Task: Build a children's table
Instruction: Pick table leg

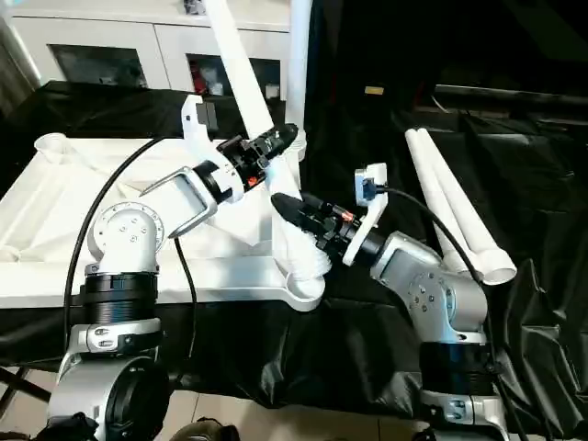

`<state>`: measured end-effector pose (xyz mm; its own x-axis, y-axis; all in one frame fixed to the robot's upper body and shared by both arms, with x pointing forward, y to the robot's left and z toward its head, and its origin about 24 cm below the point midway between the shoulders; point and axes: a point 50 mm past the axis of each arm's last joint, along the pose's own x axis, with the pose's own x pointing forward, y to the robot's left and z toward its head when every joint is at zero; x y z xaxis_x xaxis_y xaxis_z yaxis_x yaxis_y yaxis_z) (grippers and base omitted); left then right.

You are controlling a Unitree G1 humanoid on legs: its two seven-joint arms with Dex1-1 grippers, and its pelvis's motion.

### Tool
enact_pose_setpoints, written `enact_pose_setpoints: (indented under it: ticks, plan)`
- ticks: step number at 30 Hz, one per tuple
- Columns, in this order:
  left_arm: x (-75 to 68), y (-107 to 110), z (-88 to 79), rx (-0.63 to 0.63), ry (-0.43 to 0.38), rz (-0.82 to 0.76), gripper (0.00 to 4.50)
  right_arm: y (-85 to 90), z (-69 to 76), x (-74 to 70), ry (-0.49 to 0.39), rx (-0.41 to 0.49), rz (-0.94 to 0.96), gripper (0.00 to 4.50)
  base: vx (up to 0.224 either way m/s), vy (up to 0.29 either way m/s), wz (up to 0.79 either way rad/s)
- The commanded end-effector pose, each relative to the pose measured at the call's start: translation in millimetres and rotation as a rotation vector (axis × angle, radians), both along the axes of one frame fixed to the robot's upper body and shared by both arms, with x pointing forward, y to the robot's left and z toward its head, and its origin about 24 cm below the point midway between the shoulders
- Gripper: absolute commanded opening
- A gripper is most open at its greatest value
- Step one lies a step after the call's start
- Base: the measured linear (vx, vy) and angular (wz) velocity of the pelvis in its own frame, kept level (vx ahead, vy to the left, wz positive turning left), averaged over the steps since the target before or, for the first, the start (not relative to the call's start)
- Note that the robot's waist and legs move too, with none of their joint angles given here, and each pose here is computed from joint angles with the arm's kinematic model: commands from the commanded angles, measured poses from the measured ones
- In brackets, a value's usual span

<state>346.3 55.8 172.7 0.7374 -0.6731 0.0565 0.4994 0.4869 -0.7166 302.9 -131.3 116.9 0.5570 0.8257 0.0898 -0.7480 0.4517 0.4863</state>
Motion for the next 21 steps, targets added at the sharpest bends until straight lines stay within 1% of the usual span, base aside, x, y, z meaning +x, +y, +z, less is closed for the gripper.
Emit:
enact_pose_setpoints:
  ticks: [1,2,3,4,5,6,7,8,9,10,12,14,16,17,21]
  plan:
    - [-5.0,-16.1,14.5,0.028,-0.079,-0.069,1.85,4.6,6.4,1.8,0.003,-0.022,0.020,2.53,0.000,0.000,0.00]
    - [-5.6,-16.5,15.5,0.067,-0.106,-0.076,1.85,3.3,6.2,2.8,0.018,-0.042,0.018,2.53,0.000,0.000,0.00]
    - [-6.8,-17.9,17.0,0.128,-0.149,-0.093,1.84,-0.1,6.6,3.6,0.024,-0.087,0.023,2.59,0.000,0.000,0.00]
    - [-8.0,-19.1,18.1,0.164,-0.178,-0.110,1.84,-2.3,7.2,3.6,0.022,-0.120,0.031,2.73,0.000,0.000,0.00]
    - [-8.4,-19.5,18.5,0.171,-0.186,-0.115,1.84,-3.2,7.2,3.7,0.026,-0.133,0.033,2.96,0.000,0.000,0.00]
    - [-9.1,-20.4,19.3,0.182,-0.198,-0.126,1.84,-5.0,7.0,3.8,0.033,-0.156,0.034,3.00,0.000,0.000,0.00]
    - [-9.9,-21.4,20.6,0.190,-0.213,-0.138,1.84,-7.5,6.8,4.0,0.046,-0.182,0.036,3.01,0.000,0.000,0.00]
    - [-10.6,-22.3,24.0,0.213,-0.245,-0.157,1.84,-14.1,9.2,3.6,0.068,-0.214,0.059,3.01,0.000,0.000,0.00]
    - [-10.6,-22.3,24.0,0.213,-0.245,-0.157,1.84,-14.1,9.2,3.6,0.068,-0.214,0.059,3.01,0.000,0.000,0.00]
    - [-10.8,-22.5,25.4,0.227,-0.262,-0.165,1.84,-16.5,9.5,2.6,0.084,-0.226,0.077,3.01,0.000,0.000,0.00]
    - [-11.9,-23.4,28.8,0.261,-0.314,-0.193,1.84,-19.1,6.2,-3.4,0.117,-0.309,0.149,3.01,0.000,0.000,0.00]
    - [-12.8,-24.3,29.9,0.265,-0.329,-0.205,1.84,-18.5,5.1,-7.7,0.128,-0.323,0.194,3.01,0.000,0.000,0.00]
    - [-12.9,-24.2,29.8,0.274,-0.333,-0.207,1.84,-18.2,4.8,-9.0,0.130,-0.330,0.208,3.01,0.000,0.000,0.00]
    - [-14.1,-24.5,29.8,0.291,-0.351,-0.220,1.84,-17.8,4.4,-10.3,0.138,-0.339,0.221,3.01,0.000,0.000,0.00]
    - [-18.1,-25.7,29.8,0.299,-0.372,-0.255,1.84,-16.7,4.8,-10.4,0.149,-0.344,0.242,3.01,0.000,0.000,0.00]
